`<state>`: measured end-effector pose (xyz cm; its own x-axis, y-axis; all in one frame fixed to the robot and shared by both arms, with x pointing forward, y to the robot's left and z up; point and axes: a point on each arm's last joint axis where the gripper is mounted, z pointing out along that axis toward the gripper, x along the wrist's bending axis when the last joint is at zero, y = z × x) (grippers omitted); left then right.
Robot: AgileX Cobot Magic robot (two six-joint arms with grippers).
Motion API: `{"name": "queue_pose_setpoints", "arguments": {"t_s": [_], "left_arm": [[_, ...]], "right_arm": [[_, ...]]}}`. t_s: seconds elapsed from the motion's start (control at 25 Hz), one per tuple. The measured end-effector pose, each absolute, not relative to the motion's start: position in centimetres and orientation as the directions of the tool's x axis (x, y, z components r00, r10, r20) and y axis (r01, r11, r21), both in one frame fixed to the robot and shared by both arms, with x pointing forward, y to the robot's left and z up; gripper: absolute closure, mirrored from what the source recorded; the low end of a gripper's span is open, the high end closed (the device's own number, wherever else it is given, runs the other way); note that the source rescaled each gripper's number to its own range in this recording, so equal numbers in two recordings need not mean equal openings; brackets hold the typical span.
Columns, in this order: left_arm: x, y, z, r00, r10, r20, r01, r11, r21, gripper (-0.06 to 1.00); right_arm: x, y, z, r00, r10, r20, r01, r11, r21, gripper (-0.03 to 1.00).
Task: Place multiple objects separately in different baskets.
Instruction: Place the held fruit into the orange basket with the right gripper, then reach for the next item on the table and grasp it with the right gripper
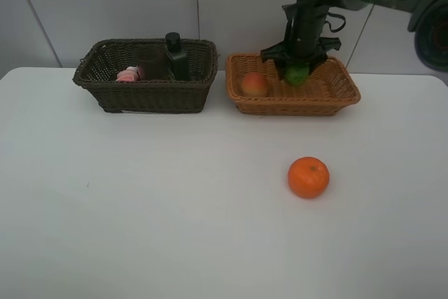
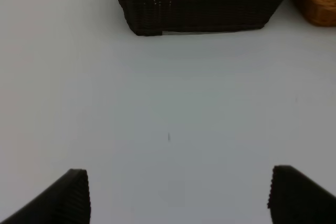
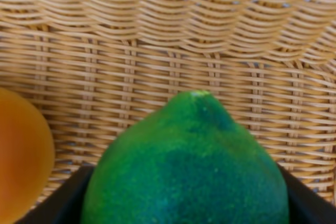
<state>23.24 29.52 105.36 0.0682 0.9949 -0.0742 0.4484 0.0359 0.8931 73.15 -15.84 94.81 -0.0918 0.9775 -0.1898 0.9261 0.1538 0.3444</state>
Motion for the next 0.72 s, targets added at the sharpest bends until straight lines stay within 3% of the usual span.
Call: {"name": "queue_pose_setpoints", "arguments": {"t_s": [0.12, 0.16, 0.28, 0.36, 0.52, 0.72], "left_arm": [[23.2, 29.5, 105.4, 0.068, 0.995, -0.074, 0.448, 0.036, 0.893, 0.05], [23.2, 29.5, 105.4, 0.068, 0.995, -0.074, 0.448, 0.036, 0.893, 0.05], [23.2, 29.5, 105.4, 0.068, 0.995, -0.074, 0.448, 0.036, 0.893, 0.05], [23.2, 29.5, 105.4, 0.068, 0.995, -0.074, 0.448, 0.036, 0.893, 0.05], [23.2, 29.5, 105.4, 0.068, 0.995, -0.074, 0.448, 0.036, 0.893, 0.05], [23.2, 29.5, 105.4, 0.068, 0.995, -0.074, 0.448, 0.036, 0.893, 0.05]], "right_arm": [[73.2, -15.8, 94.5, -0.091, 0.980, -0.180, 0.929, 0.148, 0.338, 0.97], [73.1, -15.7, 94.4, -0.089, 0.981, -0.171, 0.931, 0.143, 0.335, 0.90], [73.1, -15.6, 94.4, -0.089, 0.983, -0.163, 0.932, 0.140, 0.335, 0.30], [73.1, -15.7, 94.4, -0.103, 0.980, -0.170, 0.932, 0.154, 0.327, 0.08], [73.0, -15.7, 94.3, -0.114, 0.978, -0.173, 0.935, 0.164, 0.314, -0.02], [72.7, -15.7, 95.4, -0.121, 0.979, -0.164, 0.933, 0.169, 0.317, -0.03]]}}
